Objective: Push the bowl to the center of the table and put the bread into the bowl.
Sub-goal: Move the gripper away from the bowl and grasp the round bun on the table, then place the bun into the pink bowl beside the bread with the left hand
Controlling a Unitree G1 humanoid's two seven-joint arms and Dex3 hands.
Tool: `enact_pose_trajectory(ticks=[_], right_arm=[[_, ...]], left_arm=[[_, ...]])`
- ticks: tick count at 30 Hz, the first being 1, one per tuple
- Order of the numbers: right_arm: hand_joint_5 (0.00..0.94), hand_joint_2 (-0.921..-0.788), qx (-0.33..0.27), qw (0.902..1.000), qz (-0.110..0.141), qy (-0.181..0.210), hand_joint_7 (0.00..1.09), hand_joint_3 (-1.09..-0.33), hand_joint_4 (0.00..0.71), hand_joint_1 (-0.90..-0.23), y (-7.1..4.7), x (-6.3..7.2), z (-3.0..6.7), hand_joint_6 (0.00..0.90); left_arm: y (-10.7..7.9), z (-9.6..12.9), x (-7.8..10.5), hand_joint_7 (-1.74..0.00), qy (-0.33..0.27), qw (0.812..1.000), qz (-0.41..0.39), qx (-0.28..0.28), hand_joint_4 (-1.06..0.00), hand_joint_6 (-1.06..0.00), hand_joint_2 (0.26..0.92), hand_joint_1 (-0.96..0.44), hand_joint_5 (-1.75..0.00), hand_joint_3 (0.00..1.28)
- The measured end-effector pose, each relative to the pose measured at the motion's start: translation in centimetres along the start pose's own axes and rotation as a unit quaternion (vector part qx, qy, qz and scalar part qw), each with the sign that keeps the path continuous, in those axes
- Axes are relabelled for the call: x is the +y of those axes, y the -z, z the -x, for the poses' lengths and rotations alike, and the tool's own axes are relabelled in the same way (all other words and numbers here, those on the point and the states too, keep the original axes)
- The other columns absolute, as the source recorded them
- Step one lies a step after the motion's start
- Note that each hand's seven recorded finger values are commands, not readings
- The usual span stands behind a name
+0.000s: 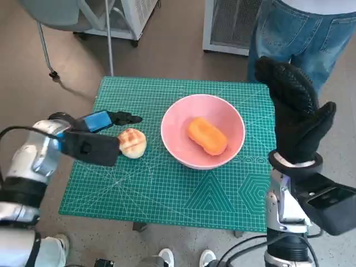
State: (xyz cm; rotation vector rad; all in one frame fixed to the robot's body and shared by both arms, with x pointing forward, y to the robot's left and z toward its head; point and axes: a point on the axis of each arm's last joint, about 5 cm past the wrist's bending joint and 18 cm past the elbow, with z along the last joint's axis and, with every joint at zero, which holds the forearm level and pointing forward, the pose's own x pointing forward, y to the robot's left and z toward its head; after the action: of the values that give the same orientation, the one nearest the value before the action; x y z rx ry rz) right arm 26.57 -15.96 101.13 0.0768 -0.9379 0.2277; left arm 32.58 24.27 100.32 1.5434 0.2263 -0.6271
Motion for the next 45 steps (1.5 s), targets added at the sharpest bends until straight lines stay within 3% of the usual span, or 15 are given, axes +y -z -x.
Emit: enact_pose_trajectory(ticks=[8, 16, 20, 22, 23, 24, 25, 26, 27, 30, 39, 40, 45], right_arm=[[0.041, -0.921, 0.0, 1.0, 0.005, -0.003, 0.76, -0.744, 0.278, -0.62, -0.1, 0.0, -0.03, -0.001], [0.042, -0.921, 0.0, 1.0, 0.008, -0.001, 0.75, -0.744, 0.278, -0.617, -0.1, 0.0, -0.01, -0.001], [0.042, -0.921, 0.0, 1.0, 0.008, -0.001, 0.75, -0.745, 0.277, -0.616, -0.1, 0.0, -0.01, -0.001], [0.042, -0.921, 0.0, 1.0, 0.009, -0.001, 0.75, -0.745, 0.277, -0.617, -0.1, 0.0, -0.01, -0.001], [0.042, -0.921, 0.0, 1.0, 0.009, -0.001, 0.76, -0.744, 0.277, -0.618, -0.1, 0.0, -0.01, -0.001], [0.042, -0.921, 0.0, 1.0, 0.009, -0.001, 0.76, -0.744, 0.278, -0.619, -0.1, 0.0, -0.01, -0.001], [0.043, -0.921, 0.0, 1.0, 0.009, -0.001, 0.76, -0.743, 0.278, -0.62, -0.1, 0.0, -0.01, -0.001], [0.043, -0.921, -0.001, 1.0, 0.008, -0.001, 0.76, -0.743, 0.278, -0.621, -0.1, 0.0, -0.01, -0.001], [0.043, -0.921, -0.001, 1.0, 0.008, -0.001, 0.76, -0.742, 0.278, -0.623, -0.1, 0.0, -0.01, -0.001], [0.043, -0.921, 0.0, 1.0, 0.008, -0.001, 0.77, -0.743, 0.277, -0.624, -0.1, 0.0, 0.0, -0.001], [0.043, -0.921, -0.001, 1.0, 0.008, -0.001, 0.77, -0.742, 0.277, -0.626, -0.1, 0.0, 0.02, -0.001], [0.044, -0.921, -0.001, 1.0, 0.008, 0.0, 0.77, -0.742, 0.277, -0.626, -0.1, 0.0, 0.03, -0.001], [0.045, -0.921, 0.0, 1.0, 0.008, 0.0, 0.78, -0.74, 0.278, -0.627, -0.1, 0.0, 0.04, -0.001]], left_arm=[[-0.1, -1.4, -1.2, -0.01, 0.032, 0.999, -0.007, 0.015, -0.14, -0.37, 0.806, 0.12, 0.0, 0.01], [-0.4, -2.1, -1.5, -0.02, 0.034, 0.999, -0.023, 0.014, -0.22, -0.4, 0.83, 0.09, -0.03, 0.02], [-0.5, -2.4, -1.9, -0.05, 0.026, 0.999, -0.039, 0.009, -0.35, -0.52, 0.88, 0.04, -0.04, 0.03], [-0.6, -2.5, -2.3, -0.08, 0.02, 0.998, -0.051, 0.006, -0.47, -0.61, 0.9, 0.03, -0.06, 0.05], [-0.6, -2.6, -2.5, -0.55, 0.017, 0.998, -0.056, 0.003, -0.59, -0.58, 0.908, -0.11, -0.11, 0.1], [-0.6, -2.6, -2.6, -0.86, 0.012, 0.998, -0.062, 0.0, -0.65, -0.55, 0.912, -0.19, -0.17, 0.15], [-0.6, -2.6, -2.7, -0.92, 0.007, 0.998, -0.066, -0.003, -0.65, -0.56, 0.914, -0.15, -0.39, 0.14], [-0.5, -2.6, -2.8, -1.01, 0.001, 0.998, -0.07, -0.006, -0.63, -0.56, 0.916, -0.1, -0.71, 0.14], [-0.5, -2.5, -2.9, -1.05, -0.004, 0.997, -0.072, -0.01, -0.63, -0.59, 0.918, -0.06, -0.92, 0.12], [-0.3, -2.4, -2.9, -1.11, -0.018, 0.996, -0.078, -0.026, -0.62, -0.63, 0.92, -0.02, -1.14, 0.1], [0.1, -1.3, -1.8, -1.19, -0.037, 0.993, -0.07, -0.088, -0.65, -0.64, 0.92, 0.0, -1.16, 0.08], [0.2, -1.1, -1.6, -1.24, -0.044, 0.993, -0.063, -0.094, -0.61, -0.6, 0.921, 0.0, -1.2, 0.12], [0.6, 0.4, 0.7, -1.2, -0.134, 0.982, -0.022, -0.13, -0.67, -0.63, 0.92, 0.0, -1.14, 0.08]])
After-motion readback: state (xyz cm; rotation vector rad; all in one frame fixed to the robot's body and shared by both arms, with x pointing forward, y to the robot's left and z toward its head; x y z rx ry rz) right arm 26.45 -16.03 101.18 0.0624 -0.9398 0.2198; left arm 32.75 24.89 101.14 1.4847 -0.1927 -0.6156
